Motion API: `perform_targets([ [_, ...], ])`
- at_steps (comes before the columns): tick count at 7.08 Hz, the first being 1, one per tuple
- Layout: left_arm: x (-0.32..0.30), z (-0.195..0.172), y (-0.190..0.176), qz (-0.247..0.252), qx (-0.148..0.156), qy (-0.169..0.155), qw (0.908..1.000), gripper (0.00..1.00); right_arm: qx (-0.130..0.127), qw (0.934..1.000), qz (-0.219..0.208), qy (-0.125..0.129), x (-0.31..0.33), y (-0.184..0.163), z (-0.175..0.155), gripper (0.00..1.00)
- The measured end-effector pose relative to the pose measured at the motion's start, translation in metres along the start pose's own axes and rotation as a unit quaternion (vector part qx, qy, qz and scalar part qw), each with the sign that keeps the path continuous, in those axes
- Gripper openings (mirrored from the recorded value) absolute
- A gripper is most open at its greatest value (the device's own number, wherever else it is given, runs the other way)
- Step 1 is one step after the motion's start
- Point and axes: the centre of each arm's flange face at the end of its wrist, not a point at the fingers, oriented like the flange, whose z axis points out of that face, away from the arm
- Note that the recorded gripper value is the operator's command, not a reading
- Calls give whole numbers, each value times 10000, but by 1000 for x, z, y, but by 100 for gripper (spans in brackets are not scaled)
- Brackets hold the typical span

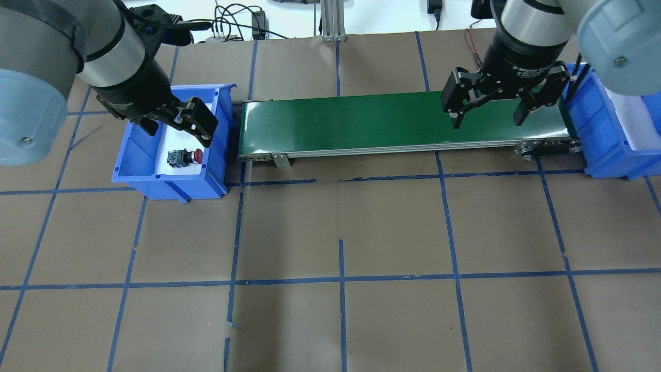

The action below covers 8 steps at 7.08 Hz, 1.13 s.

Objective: Transport two buttons from left to right
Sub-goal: 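Lower the left gripper into the blue bin toward the red-capped button, then close the left gripper on the red-capped button's base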

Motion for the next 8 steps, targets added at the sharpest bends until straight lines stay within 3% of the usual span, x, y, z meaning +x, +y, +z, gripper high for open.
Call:
perform_targets([
  [2,-37,17,-5,1198,-84,36,9928,100,16,9999,-113,-74,0,0,1,100],
  [4,-104,63,-41,2650,-67,-23,9642,100,44,9999,-133,-85,2,-2,-1,100],
  [5,-131,95,-62,3401,-125,33,9403,100,53,9999,-131,-87,3,-2,-1,100],
  [7,-161,156,-95,4765,-288,297,8782,100,70,9999,-125,-84,3,0,-4,100],
  [8,-168,181,-104,5123,-340,400,8572,100,56,9999,-119,-85,4,0,-3,100],
])
